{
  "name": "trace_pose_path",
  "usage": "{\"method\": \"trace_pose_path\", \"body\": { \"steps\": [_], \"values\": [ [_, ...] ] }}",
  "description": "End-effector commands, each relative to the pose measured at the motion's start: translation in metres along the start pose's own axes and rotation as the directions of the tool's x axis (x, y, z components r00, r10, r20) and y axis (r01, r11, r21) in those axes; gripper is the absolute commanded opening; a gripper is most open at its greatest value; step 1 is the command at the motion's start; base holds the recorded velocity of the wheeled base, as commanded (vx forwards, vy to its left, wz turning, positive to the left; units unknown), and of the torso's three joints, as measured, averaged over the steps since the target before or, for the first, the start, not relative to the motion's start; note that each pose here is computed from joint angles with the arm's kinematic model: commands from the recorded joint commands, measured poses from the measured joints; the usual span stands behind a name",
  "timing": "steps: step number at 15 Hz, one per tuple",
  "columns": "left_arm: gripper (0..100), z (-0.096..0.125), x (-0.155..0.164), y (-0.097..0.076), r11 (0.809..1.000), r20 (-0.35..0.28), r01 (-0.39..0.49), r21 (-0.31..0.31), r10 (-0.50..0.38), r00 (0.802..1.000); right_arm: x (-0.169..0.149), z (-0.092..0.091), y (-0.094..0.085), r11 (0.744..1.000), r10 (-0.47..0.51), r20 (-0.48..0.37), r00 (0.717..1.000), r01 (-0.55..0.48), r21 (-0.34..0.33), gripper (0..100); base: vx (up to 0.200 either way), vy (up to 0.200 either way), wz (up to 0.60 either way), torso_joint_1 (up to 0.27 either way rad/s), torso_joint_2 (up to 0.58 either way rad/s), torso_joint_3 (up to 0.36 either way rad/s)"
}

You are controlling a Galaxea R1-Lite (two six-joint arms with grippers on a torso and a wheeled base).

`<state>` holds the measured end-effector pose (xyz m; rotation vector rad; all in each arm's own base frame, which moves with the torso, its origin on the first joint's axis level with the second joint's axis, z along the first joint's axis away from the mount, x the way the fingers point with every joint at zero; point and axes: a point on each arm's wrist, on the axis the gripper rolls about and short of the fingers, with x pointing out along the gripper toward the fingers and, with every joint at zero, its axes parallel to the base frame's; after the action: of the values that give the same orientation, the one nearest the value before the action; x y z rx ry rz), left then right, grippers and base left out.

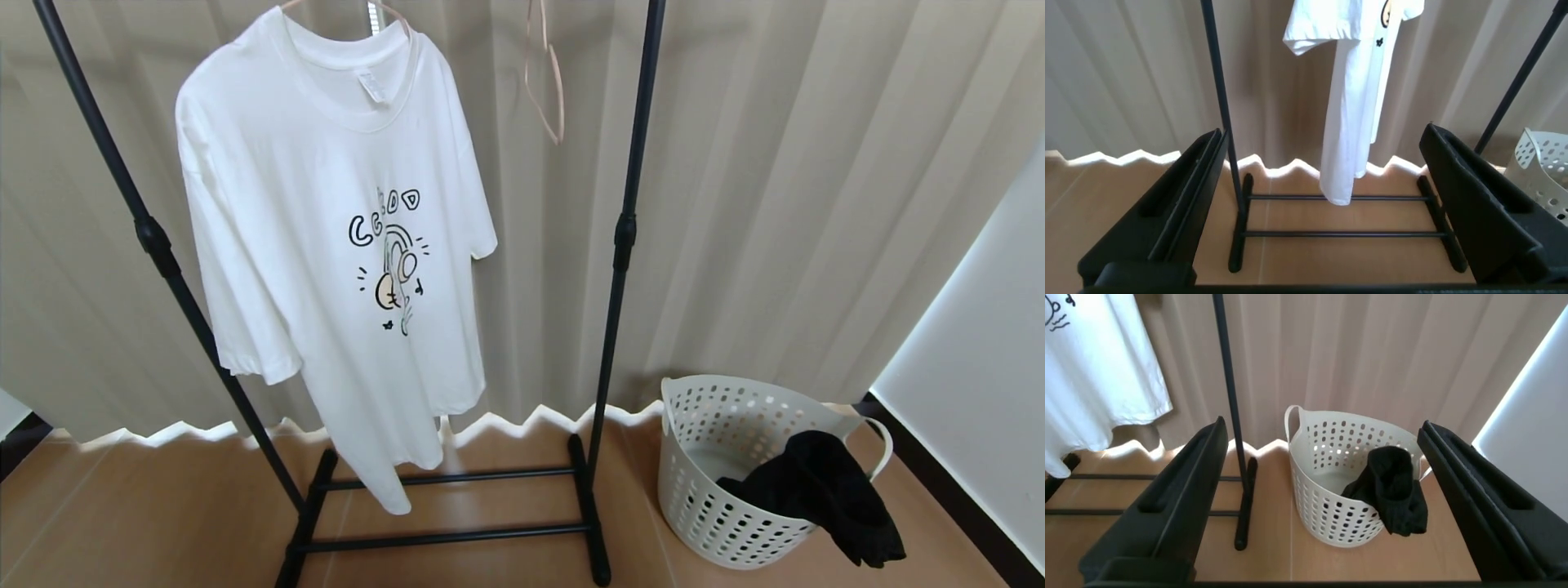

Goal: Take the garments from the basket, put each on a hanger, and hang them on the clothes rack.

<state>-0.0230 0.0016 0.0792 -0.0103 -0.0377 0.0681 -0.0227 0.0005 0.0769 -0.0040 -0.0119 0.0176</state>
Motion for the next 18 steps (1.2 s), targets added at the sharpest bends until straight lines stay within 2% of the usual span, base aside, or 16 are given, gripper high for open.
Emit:
{"method": "trace_pose_path", "body": {
  "steps": [1,4,6,12,14,18],
  "values": [
    [100,0.0001,0.0001,0.0000,1.000,-0.001,-0.001,0.000,0.001,1.000,-0.0001,0.0000,0.0000,1.000,0.001,0.002,1.000,-0.001,-0.001,100,0.000,0.000,0.00,-0.076,0.45,0.369],
    [100,0.0001,0.0001,0.0000,1.000,-0.001,-0.001,0.000,0.001,1.000,0.0000,0.0000,0.0000,1.000,0.001,0.000,1.000,-0.001,-0.002,100,0.000,0.000,0.00,-0.035,0.39,0.351],
    [100,0.0001,0.0001,0.0000,1.000,-0.001,-0.001,0.000,0.001,1.000,-0.0001,0.0000,0.0000,1.000,0.001,0.002,1.000,-0.001,-0.001,100,0.000,0.000,0.00,-0.012,0.14,0.129],
    [100,0.0001,0.0001,0.0000,1.000,-0.001,0.002,0.000,-0.002,1.000,-0.0001,0.0000,0.0000,1.000,0.002,0.002,1.000,-0.002,-0.001,100,0.000,0.000,-0.60,0.003,0.02,0.023],
    [100,-0.0001,0.0001,0.0000,1.000,-0.002,0.001,0.001,-0.001,1.000,-0.0001,0.0000,0.0000,1.000,0.002,0.002,1.000,-0.002,-0.001,100,0.000,0.000,0.00,0.000,0.00,0.000],
    [100,-0.0001,0.0001,0.0000,1.000,-0.002,0.001,0.001,-0.001,1.000,-0.0001,-0.0002,0.0000,1.000,0.001,0.000,1.000,-0.001,0.001,100,0.000,-0.200,0.00,0.005,0.00,0.002]
  ]
}}
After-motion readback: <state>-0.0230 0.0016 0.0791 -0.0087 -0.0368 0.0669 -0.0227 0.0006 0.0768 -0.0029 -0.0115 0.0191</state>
